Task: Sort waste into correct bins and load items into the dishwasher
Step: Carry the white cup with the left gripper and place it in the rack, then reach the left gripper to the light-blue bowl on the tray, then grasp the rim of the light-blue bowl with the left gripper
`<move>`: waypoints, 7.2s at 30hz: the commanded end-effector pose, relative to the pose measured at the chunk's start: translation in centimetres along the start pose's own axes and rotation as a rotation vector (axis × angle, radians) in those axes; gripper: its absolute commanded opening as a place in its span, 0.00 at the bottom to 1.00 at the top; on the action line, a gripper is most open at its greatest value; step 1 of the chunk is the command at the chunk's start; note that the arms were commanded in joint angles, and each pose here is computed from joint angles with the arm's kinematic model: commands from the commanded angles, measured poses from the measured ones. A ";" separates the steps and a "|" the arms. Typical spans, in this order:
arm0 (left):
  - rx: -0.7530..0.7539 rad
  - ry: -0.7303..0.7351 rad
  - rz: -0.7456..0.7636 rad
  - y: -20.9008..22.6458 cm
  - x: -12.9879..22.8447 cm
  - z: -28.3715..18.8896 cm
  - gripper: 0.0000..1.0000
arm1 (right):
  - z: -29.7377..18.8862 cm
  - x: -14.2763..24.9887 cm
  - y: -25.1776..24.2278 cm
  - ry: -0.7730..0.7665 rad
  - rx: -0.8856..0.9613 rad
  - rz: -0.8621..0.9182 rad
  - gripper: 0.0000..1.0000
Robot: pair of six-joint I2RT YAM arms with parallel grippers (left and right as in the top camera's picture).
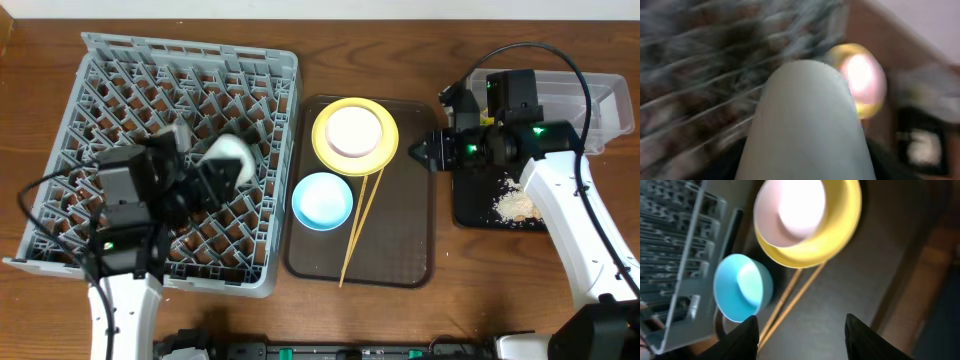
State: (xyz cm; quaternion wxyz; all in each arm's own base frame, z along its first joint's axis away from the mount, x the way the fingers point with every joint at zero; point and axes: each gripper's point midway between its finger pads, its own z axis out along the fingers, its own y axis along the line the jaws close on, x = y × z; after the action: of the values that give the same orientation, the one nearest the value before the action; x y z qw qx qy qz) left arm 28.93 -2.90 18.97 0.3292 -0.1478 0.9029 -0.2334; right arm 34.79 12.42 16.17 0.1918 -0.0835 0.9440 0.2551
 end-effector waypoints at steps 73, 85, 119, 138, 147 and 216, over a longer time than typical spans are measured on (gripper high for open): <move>-0.025 0.382 0.602 -13.3 11.6 9.3 0.89 | -3.4 3.0 -7.2 0.064 0.306 0.227 0.79; -0.134 0.604 0.664 -10.1 18.9 16.4 0.68 | -3.4 3.0 -7.2 0.065 0.306 0.220 0.80; 0.272 0.223 0.403 -15.1 3.7 4.3 0.06 | -3.4 3.3 -7.2 0.082 0.305 0.207 0.81; 0.118 0.531 0.334 -15.9 14.3 8.2 0.06 | -3.4 3.6 -7.2 0.091 0.306 0.211 0.82; 0.023 0.531 -0.058 -16.2 14.1 8.3 0.06 | -3.4 3.6 -7.1 0.092 0.306 0.211 0.82; -0.233 0.505 0.467 -10.6 19.7 18.3 0.06 | -3.4 3.8 -7.0 0.101 0.305 0.212 0.83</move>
State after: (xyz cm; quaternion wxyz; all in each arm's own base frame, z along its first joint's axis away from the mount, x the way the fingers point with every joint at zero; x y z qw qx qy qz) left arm 27.92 -25.51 1.30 0.1242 0.0855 0.9866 -0.0625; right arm 31.98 4.87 13.35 0.1148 0.0322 0.9850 0.1250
